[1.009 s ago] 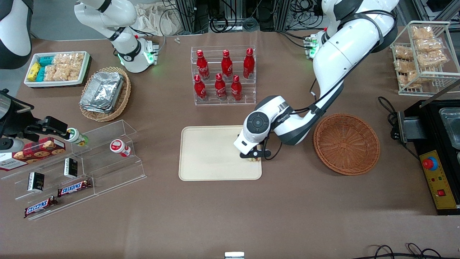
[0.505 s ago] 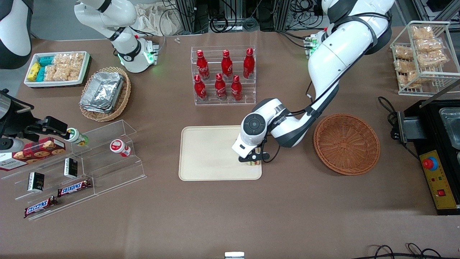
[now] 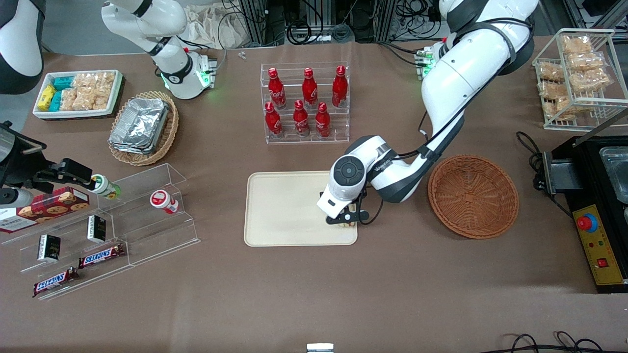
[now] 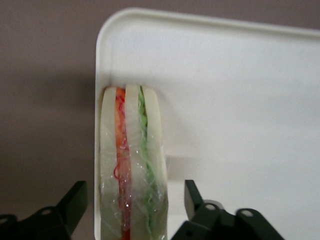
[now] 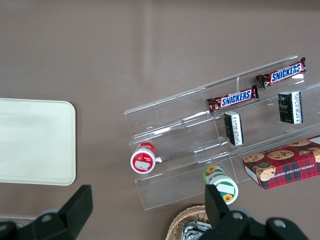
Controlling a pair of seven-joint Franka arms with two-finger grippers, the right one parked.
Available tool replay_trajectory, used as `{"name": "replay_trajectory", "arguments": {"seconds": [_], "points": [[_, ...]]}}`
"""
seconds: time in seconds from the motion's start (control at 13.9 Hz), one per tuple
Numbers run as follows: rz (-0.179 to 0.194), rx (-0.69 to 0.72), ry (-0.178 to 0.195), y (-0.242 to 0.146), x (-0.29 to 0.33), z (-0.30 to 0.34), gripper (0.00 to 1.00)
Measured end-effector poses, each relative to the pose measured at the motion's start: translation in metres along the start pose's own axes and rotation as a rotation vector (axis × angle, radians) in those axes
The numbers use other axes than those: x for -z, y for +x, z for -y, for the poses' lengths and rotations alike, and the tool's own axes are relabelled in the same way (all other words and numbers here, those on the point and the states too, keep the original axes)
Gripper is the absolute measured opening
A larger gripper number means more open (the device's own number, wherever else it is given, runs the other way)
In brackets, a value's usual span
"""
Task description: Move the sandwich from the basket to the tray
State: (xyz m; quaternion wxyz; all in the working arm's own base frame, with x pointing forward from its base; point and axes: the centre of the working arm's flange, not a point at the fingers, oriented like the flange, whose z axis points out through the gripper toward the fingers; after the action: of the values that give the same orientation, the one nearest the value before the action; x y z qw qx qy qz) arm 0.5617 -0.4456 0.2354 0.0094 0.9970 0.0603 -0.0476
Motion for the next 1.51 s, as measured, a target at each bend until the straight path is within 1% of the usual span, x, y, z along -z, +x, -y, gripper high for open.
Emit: {"name": "replay_trajectory", "arguments": {"seconds": [0.07,0.14,0.22,0.29,0.43,0.58,0.65,0.72,0.79,0.86,0.94,1.01,1.08,1.15,1.37,1.44,1.51], "points": [[-0.003,0.015,0.016,0.005,0.013,0.003,0.99],[-0.002,0.035,0.039,0.011,0.031,0.009,1.0],[0.002,0.062,0.051,0.018,0.055,0.016,1.0],[0.009,0.097,0.042,0.025,0.085,0.025,1.0],[0.014,0.15,0.001,0.04,0.153,0.058,1.0],[0.046,0.111,-0.024,0.048,0.218,0.111,1.0],[0.054,0.08,-0.026,0.049,0.246,0.138,1.0],[0.051,0.052,-0.019,0.048,0.27,0.162,1.0],[0.047,0.023,-0.002,0.047,0.289,0.184,1.0],[0.051,-0.012,0.006,0.047,0.304,0.206,1.0],[0.059,-0.052,0.0,0.047,0.317,0.229,1.0],[0.062,-0.096,-0.014,0.049,0.329,0.259,1.0],[0.059,-0.141,-0.025,0.05,0.338,0.293,1.0],[0.052,-0.188,-0.023,0.05,0.346,0.331,1.0],[0.042,-0.286,-0.003,0.045,0.357,0.423,1.0],[0.04,-0.305,0.024,0.046,0.358,0.44,1.0],[0.039,-0.321,0.062,0.048,0.358,0.447,1.0]]}}
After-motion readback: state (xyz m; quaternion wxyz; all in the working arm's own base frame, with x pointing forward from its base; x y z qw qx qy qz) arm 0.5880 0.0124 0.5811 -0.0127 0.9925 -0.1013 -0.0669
